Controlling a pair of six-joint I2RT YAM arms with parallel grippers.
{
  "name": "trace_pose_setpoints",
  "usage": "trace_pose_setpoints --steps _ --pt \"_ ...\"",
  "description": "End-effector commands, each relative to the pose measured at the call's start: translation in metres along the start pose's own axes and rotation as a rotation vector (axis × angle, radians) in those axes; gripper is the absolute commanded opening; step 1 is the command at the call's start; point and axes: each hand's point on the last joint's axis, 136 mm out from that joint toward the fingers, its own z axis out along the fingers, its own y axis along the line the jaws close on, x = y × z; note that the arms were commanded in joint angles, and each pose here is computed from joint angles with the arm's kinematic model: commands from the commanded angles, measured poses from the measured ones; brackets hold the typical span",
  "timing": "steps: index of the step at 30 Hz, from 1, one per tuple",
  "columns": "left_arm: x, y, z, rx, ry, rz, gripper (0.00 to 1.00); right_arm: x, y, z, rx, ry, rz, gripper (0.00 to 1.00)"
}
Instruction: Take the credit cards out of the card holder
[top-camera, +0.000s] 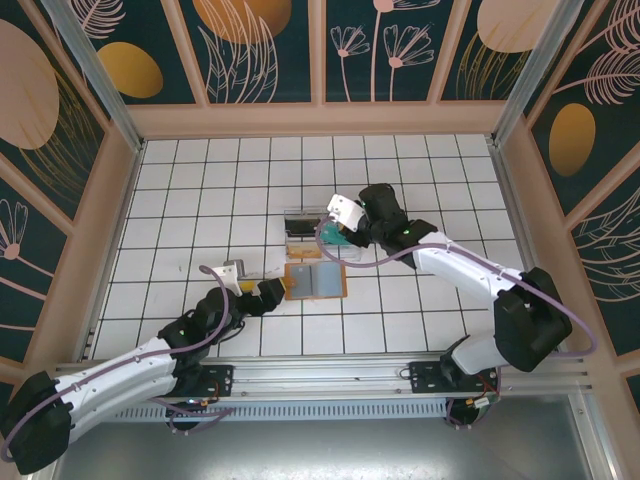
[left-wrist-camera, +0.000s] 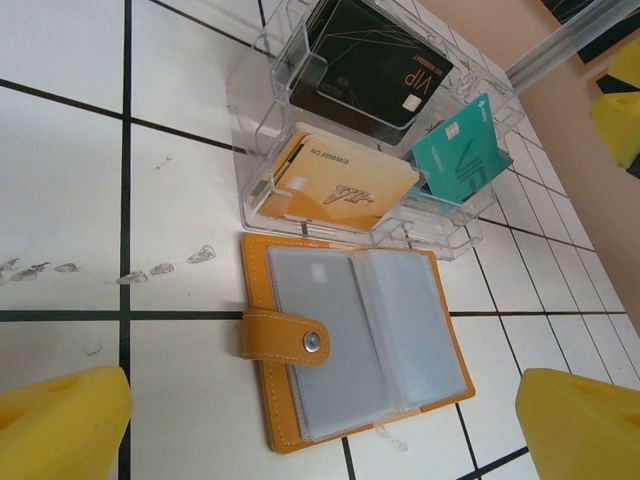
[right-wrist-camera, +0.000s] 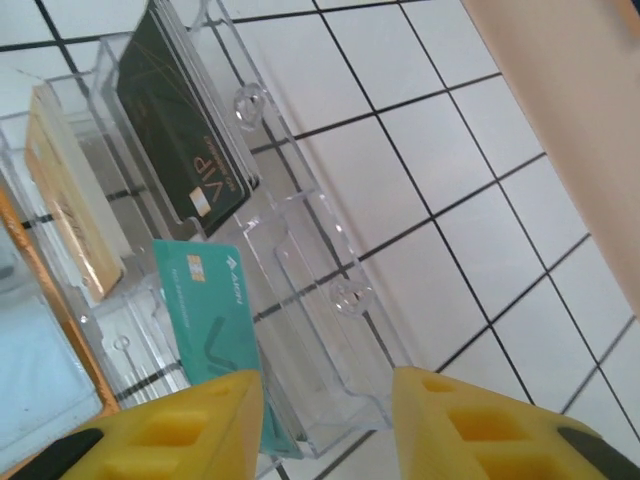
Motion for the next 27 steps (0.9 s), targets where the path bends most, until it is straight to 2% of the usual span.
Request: trace_pose_setpoints --steps 1,10,21,27 --pt "0.003 0.006 0.0 -0.023 0.004 -0.001 0.99 -0.009 0.015 0.007 -0.105 -0.024 0.032 0.4" --pt "0.004 0.007 0.0 -0.024 0.009 -0.002 0.99 -0.014 0.011 0.035 -0.165 0.014 0.049 0.39" --pt "0.004 0.008 0.0 -0.028 0.004 0.005 0.99 -0.008 0.023 0.041 -0.29 0.028 0.091 0.42" --pt "0.003 0.008 0.0 -0.028 0.004 0.006 0.99 -0.002 0.022 0.049 -0.28 0.055 0.086 0.43"
